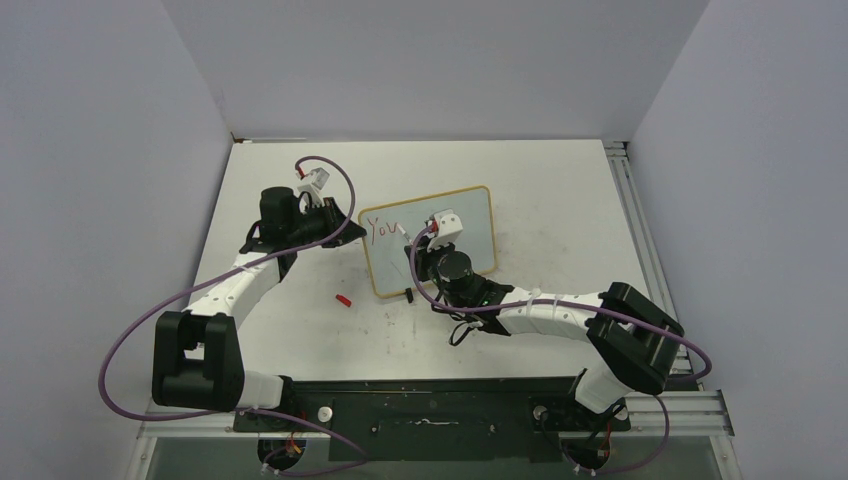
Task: Write a sentence on the whiteboard
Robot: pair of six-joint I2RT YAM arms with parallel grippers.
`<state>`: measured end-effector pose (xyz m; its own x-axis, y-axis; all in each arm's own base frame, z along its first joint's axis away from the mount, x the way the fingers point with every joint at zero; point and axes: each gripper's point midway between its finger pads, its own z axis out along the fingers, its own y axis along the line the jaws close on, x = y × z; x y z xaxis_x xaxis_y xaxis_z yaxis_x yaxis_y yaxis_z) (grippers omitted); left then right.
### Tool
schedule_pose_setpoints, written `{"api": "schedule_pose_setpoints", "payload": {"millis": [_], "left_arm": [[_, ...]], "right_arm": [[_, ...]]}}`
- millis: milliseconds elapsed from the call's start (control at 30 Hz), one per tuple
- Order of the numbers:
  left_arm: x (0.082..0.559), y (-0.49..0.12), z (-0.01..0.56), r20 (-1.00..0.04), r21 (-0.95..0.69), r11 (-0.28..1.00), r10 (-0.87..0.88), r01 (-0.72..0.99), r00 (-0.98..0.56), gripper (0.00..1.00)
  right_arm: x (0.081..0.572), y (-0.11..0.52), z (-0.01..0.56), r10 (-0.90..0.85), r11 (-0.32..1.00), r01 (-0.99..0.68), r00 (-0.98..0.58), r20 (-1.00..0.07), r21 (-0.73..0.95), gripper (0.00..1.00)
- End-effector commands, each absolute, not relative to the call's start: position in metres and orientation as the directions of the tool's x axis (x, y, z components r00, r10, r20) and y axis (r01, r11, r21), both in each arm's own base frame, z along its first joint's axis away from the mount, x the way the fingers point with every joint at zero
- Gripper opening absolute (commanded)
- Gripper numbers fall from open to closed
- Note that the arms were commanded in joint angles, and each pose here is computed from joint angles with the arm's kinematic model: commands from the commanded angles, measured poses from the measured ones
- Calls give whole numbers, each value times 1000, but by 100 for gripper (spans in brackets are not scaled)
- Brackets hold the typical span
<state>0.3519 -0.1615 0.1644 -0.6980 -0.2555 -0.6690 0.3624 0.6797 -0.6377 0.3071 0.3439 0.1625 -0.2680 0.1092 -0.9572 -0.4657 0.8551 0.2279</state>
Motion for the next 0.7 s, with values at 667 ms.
{"api": "schedule_pose_setpoints", "payload": {"millis": [667], "left_arm": [[359,-162,195,-726,-614,665,-265,425,-635,0]], "right_arm": [[298,330,148,82,872,-442,-292,-953,211,5]]}}
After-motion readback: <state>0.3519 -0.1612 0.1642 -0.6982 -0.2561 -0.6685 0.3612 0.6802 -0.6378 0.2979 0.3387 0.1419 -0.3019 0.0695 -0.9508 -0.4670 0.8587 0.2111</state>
